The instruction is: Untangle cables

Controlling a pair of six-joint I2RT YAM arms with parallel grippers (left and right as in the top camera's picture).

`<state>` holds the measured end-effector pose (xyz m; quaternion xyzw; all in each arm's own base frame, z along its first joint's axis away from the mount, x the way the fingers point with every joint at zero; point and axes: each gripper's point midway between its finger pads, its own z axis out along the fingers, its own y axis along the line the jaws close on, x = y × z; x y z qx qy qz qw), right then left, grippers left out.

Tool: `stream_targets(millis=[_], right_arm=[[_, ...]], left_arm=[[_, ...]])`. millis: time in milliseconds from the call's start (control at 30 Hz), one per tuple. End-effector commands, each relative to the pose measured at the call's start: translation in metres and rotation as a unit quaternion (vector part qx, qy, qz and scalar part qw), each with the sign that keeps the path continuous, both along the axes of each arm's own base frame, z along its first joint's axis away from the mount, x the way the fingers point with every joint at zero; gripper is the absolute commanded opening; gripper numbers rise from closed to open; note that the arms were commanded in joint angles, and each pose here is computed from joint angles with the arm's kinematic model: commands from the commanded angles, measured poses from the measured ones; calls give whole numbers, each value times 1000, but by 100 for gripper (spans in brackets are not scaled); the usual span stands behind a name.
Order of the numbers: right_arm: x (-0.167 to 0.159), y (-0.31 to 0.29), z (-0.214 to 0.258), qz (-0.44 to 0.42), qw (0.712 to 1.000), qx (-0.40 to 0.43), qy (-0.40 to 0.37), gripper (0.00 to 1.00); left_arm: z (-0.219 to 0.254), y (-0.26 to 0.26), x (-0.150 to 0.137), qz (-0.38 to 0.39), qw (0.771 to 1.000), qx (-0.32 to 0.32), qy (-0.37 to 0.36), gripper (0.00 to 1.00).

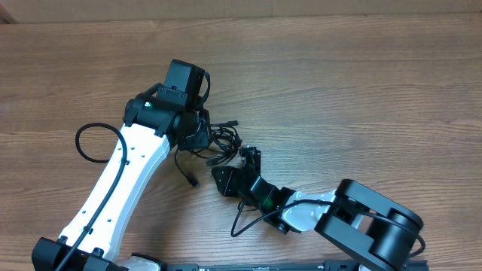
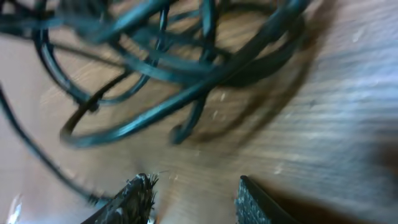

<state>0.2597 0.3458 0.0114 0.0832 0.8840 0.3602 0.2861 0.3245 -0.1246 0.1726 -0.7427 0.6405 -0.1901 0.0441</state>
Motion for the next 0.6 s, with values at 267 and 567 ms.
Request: stream_targets(millis=[267, 567], right_arm=[[16, 7, -10, -17, 999, 6, -34, 39], [29, 23, -19, -22, 999, 5, -38, 33]], left_arm=[[11, -2, -1, 5, 1000, -14, -6, 4], [10, -16, -6, -17, 1000, -17, -5, 5]])
